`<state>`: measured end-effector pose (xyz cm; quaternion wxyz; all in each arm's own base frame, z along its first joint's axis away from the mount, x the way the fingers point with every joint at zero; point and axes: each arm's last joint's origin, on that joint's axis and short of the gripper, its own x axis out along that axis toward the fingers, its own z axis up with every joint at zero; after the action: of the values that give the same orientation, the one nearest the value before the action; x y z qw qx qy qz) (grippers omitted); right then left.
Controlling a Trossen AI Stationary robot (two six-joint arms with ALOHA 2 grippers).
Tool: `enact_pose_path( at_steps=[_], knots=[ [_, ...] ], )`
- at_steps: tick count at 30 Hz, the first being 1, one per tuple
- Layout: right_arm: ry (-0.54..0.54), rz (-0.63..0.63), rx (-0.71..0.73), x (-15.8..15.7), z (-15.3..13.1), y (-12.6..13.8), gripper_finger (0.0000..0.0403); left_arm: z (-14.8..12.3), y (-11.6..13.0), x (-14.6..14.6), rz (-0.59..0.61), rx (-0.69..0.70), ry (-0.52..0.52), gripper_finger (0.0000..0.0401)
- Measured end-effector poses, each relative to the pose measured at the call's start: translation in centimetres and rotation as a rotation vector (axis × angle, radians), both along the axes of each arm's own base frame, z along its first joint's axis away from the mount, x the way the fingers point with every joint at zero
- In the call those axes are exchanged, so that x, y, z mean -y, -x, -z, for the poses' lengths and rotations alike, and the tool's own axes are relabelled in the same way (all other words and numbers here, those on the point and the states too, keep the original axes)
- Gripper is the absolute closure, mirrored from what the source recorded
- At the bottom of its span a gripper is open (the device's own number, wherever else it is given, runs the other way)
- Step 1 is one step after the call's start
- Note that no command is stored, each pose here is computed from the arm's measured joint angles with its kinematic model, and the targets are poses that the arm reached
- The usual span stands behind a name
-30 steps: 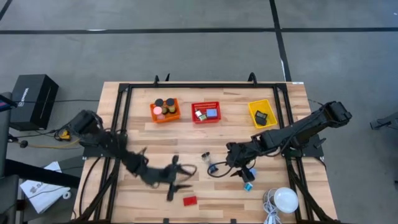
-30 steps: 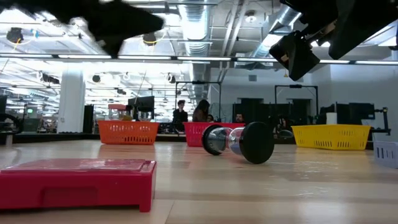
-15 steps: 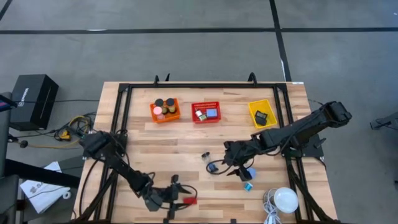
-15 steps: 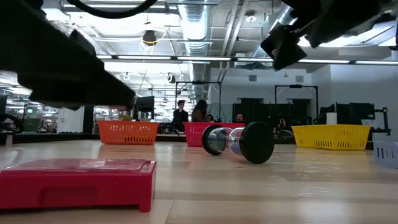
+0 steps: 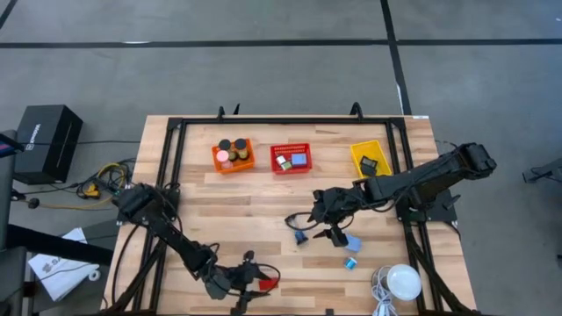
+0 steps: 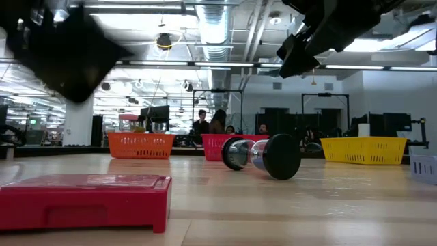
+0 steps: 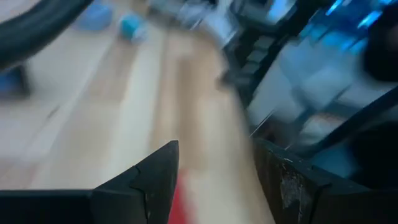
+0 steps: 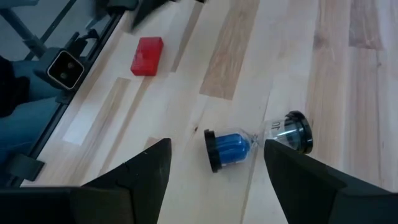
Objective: Pick & Place Office items
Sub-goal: Put the red digital clock into the yellow bin
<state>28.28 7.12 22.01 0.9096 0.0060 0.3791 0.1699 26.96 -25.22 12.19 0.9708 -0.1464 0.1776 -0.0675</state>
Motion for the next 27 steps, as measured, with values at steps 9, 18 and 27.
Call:
enact_pose_path(
  at_steps=[9, 18, 27],
  knots=[
    [-0.007, 0.012, 0.03, 0.3, -0.2, -0.3, 0.0154, -4.3, -0.3, -0.2, -0.043, -0.242, -0.059, 0.0199],
    [-0.007, 0.012, 0.03, 0.3, -0.2, -0.3, 0.0154, -1.8, -1.7, 0.4, -0.02, -0.325, -0.127, 0.0199],
    [-0.011, 0.012, 0.048, 0.3, -0.3, -0.4, 0.0154, 0.9, -1.8, 0.6, -0.057, -0.345, -0.222, 0.0195]
  ],
)
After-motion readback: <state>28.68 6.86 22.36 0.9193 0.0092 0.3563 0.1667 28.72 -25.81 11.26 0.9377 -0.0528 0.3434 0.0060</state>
